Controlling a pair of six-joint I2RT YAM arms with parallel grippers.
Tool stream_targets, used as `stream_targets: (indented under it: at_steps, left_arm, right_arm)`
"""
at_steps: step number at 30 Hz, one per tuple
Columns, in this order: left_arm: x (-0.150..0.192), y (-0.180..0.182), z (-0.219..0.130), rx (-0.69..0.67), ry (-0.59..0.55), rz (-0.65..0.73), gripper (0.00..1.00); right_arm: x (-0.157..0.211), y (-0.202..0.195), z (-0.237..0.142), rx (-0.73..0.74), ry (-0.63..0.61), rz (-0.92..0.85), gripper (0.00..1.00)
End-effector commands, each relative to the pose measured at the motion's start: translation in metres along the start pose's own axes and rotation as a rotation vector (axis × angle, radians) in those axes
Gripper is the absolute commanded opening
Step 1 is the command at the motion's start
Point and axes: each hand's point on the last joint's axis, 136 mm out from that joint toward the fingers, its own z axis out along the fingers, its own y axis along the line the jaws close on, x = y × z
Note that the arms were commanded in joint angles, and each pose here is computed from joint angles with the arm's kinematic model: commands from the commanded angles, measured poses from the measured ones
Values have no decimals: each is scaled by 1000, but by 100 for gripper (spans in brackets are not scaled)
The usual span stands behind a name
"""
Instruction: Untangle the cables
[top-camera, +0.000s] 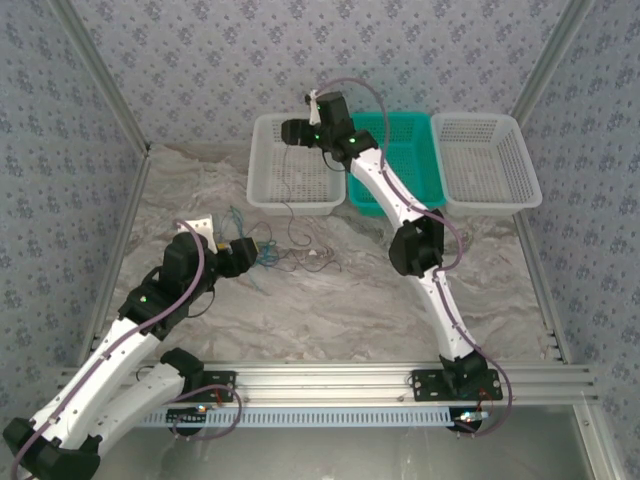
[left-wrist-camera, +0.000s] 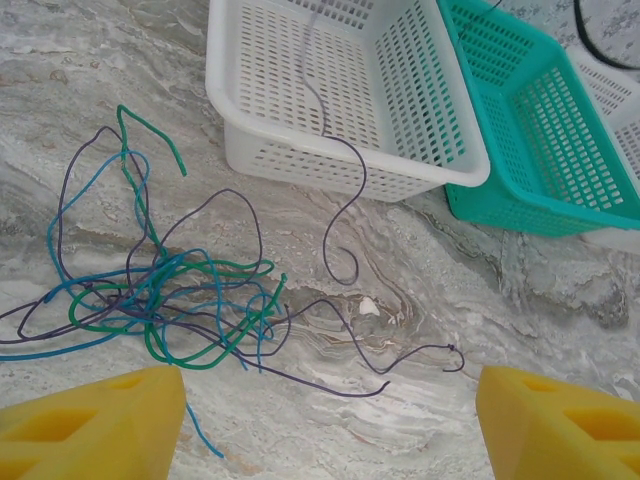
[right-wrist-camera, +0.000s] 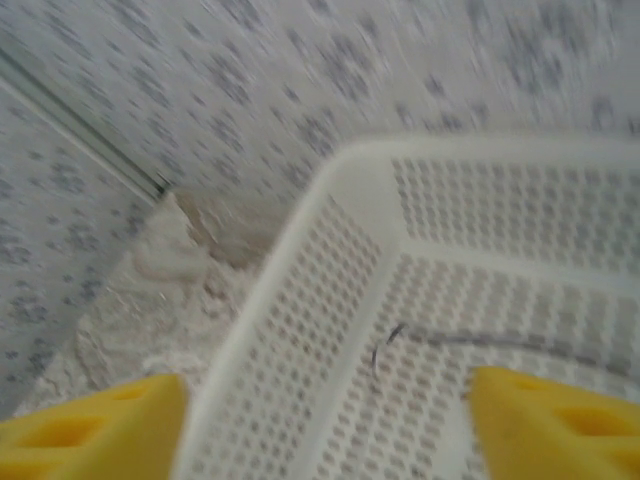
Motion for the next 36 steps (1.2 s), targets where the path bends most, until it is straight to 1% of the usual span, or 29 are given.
stream_targets:
  at_steps: [1, 4, 6, 8, 10, 12, 14, 16, 18, 20, 21, 24, 26, 30, 33, 36]
  left_arm:
    - [-2, -1, 0, -3, -4, -3, 77]
    - [-3, -2, 3, -3, -1, -6, 78]
    - [-2, -3, 6, -1, 4, -7, 78]
    - [-2, -6, 10, 4, 11, -6, 78]
    - [-3, -9, 12, 9, 15, -5, 78]
    - [-4, -10, 13, 13, 18, -5, 78]
    - [-5, -12, 12, 21, 16, -5, 78]
    - [-5, -10, 10, 16, 14, -4, 78]
    - [-3, -8, 8, 11, 14, -3, 78]
    - [-2, -7, 6, 7, 16, -2, 78]
    - [-2, -6, 5, 3, 16, -1, 79]
    - [-2, -4, 3, -3, 14, 1, 79]
    - [-1, -3, 4, -5, 12, -5, 79]
    - [1, -3, 5, 1, 13, -18, 79]
    - [2, -2, 4, 1, 14, -22, 79]
    - [1, -1, 1, -5, 10, -19, 79]
  right_arm:
    - [-7, -12, -35, 88, 49, 178, 100]
    - [-22, -1, -65, 10, 78, 321, 100]
    - [-24, 9, -81, -54, 120, 392, 100]
    - [-21, 9, -97, -28, 155, 445, 100]
    - [-13, 12, -112, -4, 194, 457, 100]
    - [4, 24, -124, -1, 248, 410, 100]
    - [31, 35, -132, 29, 291, 301, 100]
    - [71, 47, -139, 73, 314, 144, 100]
    - [103, 55, -142, 86, 304, 64, 100]
    - [130, 58, -139, 82, 287, 23, 100]
    - [138, 56, -136, 88, 283, 19, 100]
    - [166, 52, -117, 94, 303, -25, 100]
    - [178, 56, -102, 74, 309, -57, 99]
    - [198, 66, -69, 27, 266, -88, 98]
    - [211, 60, -47, 50, 192, -99, 93]
    - [221, 54, -35, 75, 141, -116, 80]
